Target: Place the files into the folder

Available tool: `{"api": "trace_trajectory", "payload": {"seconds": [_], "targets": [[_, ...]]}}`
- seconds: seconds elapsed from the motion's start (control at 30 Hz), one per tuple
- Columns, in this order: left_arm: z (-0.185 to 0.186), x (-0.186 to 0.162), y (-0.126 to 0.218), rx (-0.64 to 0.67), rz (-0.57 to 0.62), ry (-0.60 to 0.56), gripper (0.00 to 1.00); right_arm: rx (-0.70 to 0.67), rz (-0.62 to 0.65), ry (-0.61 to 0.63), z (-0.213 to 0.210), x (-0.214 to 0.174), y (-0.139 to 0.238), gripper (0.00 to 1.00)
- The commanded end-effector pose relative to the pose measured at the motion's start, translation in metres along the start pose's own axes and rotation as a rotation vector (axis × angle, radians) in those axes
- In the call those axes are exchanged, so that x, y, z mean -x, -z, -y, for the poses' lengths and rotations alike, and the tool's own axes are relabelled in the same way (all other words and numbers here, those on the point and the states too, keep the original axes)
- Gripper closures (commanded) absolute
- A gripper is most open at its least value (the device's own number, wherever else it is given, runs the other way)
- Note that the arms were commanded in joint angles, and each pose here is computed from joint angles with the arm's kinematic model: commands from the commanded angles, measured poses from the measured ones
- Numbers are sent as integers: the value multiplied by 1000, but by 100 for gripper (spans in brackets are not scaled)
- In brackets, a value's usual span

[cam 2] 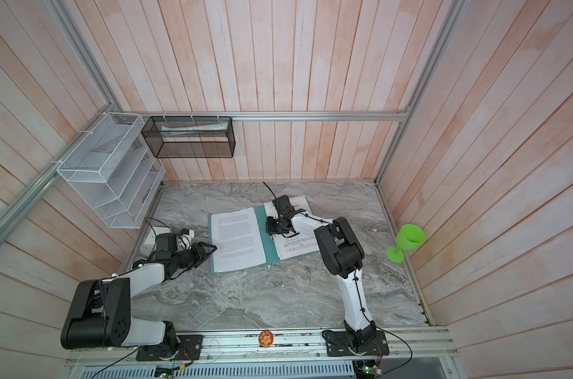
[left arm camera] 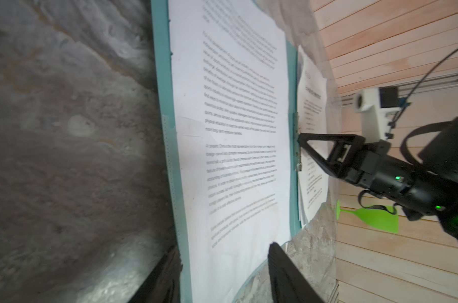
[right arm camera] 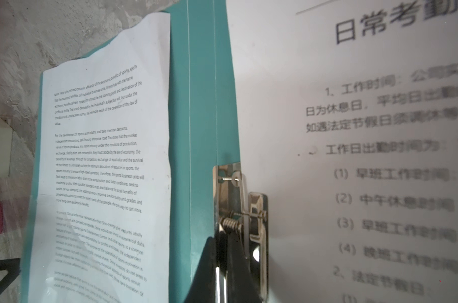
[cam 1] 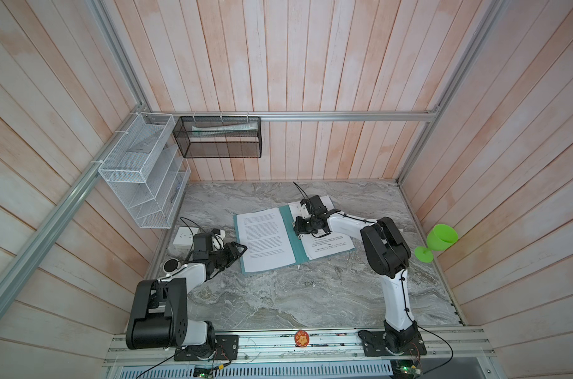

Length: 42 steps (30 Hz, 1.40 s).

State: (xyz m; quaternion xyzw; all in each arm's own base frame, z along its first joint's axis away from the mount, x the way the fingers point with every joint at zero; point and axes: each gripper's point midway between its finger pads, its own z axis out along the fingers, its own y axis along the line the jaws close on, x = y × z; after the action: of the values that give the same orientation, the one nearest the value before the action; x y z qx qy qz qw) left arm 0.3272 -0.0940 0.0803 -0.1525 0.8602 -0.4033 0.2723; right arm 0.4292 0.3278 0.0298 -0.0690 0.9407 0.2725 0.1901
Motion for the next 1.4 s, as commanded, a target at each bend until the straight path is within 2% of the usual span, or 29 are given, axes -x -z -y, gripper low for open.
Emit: {"api": "trace_trajectory", "payload": {"seconds": [0.0, 0.2, 0.47, 0.67, 1.0, 1.37], "targets": [[48, 7, 8, -192, -1, -55, 45, -19, -215, -72, 16, -70, -23, 92], [70, 16, 14, -262, 30, -70, 46, 4, -228, -93, 15, -78, -25, 92], [95, 27, 19, -280, 38, -122, 45, 49, -204, -126, 5, -77, -18, 92], [127, 36, 21, -312, 42, -172, 37, 97, -203, -158, -3, -80, -16, 92], [177, 38, 15, -378, 15, -243, 31, 162, -211, -194, -16, -86, -20, 92], [197, 25, -7, -435, -33, -257, 30, 269, -240, -242, -36, -94, -30, 92]]}}
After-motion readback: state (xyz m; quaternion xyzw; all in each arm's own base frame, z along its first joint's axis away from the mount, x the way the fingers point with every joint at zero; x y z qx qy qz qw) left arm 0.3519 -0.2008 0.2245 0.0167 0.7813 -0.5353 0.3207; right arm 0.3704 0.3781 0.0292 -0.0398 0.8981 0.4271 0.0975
